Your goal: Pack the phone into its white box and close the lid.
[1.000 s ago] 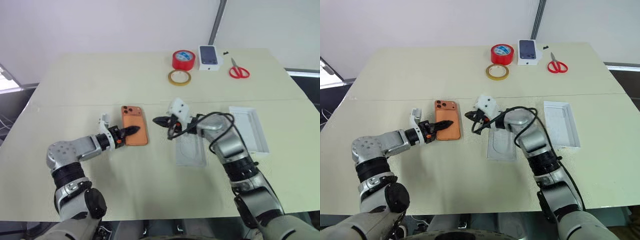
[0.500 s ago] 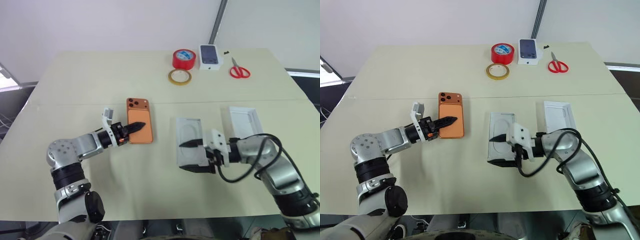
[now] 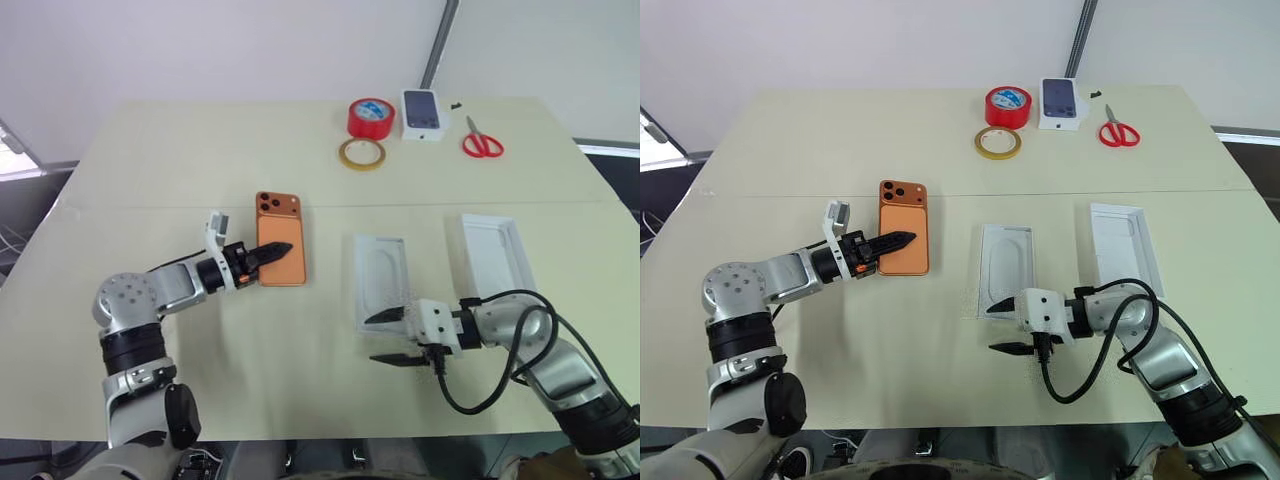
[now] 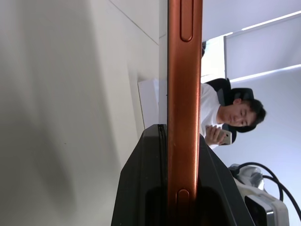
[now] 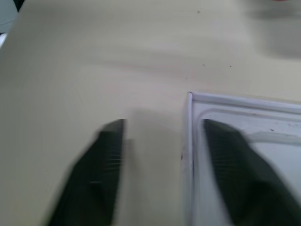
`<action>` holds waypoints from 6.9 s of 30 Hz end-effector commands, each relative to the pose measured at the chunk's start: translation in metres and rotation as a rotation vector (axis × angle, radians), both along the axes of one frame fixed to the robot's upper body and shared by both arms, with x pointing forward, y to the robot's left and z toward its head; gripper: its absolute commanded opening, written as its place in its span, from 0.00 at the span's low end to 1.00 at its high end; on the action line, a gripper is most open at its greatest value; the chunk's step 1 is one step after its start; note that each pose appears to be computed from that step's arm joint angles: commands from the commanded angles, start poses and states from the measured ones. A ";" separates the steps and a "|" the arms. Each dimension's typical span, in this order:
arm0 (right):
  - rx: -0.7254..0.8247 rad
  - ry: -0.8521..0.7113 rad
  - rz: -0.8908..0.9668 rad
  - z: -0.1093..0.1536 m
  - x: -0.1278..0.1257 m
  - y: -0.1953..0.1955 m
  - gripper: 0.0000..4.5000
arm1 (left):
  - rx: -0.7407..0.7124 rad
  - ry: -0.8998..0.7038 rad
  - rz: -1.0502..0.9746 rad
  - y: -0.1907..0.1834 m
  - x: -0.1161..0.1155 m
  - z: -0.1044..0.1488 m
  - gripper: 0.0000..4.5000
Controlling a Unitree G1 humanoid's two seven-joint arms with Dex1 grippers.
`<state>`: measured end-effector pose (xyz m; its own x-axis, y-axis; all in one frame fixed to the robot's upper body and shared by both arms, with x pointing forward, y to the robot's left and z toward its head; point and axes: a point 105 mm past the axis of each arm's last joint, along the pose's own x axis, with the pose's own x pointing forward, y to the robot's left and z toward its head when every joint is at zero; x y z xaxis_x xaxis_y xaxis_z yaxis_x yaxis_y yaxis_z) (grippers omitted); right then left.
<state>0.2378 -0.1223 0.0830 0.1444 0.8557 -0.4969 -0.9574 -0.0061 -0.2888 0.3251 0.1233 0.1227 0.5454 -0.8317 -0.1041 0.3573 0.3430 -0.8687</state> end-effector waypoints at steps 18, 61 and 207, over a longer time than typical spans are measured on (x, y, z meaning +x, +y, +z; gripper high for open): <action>0.038 -0.007 -0.045 0.009 0.008 -0.004 0.01 | -0.005 -0.045 -0.001 -0.003 0.003 0.007 0.00; 0.293 -0.091 -0.483 0.067 0.059 -0.056 0.79 | -0.062 0.040 -0.135 -0.079 -0.009 -0.010 0.00; -0.133 -0.218 -0.656 0.023 0.048 -0.142 0.01 | 0.624 -0.744 -0.505 -0.143 0.021 -0.031 0.00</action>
